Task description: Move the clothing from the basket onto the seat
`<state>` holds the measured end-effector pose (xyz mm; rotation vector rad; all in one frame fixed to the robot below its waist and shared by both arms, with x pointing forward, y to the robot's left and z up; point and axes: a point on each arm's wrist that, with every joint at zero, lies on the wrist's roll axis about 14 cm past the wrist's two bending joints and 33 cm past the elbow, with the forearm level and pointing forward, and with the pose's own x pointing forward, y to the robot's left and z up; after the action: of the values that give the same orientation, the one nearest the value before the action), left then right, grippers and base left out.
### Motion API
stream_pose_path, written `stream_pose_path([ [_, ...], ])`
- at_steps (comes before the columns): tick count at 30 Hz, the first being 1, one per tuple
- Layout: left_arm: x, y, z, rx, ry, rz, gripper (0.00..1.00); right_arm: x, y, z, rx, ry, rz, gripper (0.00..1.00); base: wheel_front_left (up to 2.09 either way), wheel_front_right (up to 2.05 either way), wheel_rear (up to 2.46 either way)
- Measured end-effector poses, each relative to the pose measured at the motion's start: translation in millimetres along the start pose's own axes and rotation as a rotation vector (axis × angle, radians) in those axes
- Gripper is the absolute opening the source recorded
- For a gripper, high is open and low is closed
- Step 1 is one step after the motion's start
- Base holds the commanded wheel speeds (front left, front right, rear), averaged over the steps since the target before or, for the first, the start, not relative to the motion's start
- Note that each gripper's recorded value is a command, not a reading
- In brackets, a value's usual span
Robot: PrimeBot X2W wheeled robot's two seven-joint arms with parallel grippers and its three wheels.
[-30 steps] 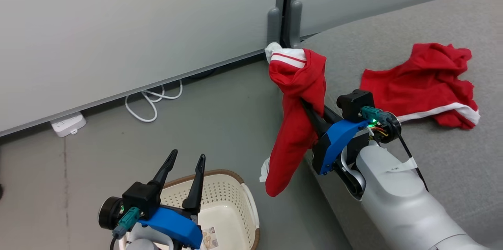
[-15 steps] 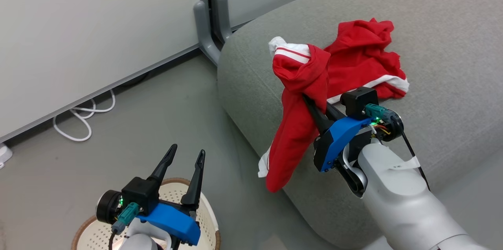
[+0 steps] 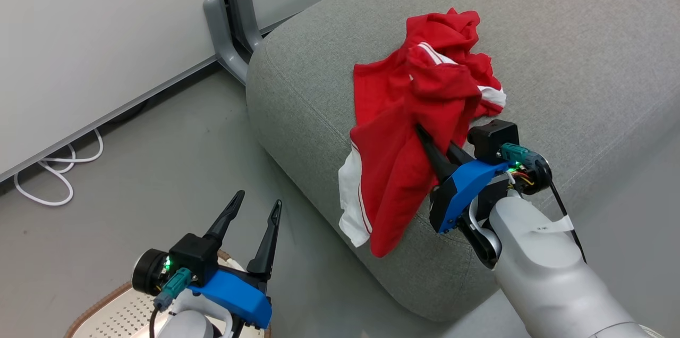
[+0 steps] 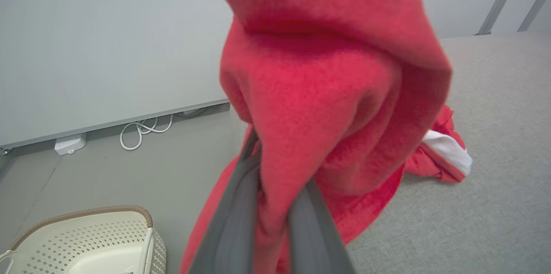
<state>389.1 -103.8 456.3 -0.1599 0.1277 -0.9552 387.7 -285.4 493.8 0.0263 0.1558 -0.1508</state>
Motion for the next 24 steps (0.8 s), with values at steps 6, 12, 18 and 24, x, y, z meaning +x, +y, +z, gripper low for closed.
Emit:
stream_pose_path([
  [6,-0.6,1.5,-2.1,-0.003,0.006,0.000,1.00,-0.3,1.2,-2.9,0.001,0.004,0.002,0.00,0.00,0.00,0.00],
  [12,-3.7,7.1,-4.0,-0.007,0.009,0.015,1.00,4.5,5.0,-4.3,0.005,0.008,0.010,0.00,0.00,0.00,0.00],
  [18,-0.6,17.7,-5.0,-0.011,0.002,0.024,1.00,25.6,-3.0,14.4,0.014,-0.024,-0.014,0.00,0.00,0.00,0.00],
  [24,7.6,34.5,-9.6,-0.011,-0.004,0.024,1.00,63.7,-43.9,69.5,-0.045,-0.113,-0.090,0.00,0.00,0.00,0.00],
])
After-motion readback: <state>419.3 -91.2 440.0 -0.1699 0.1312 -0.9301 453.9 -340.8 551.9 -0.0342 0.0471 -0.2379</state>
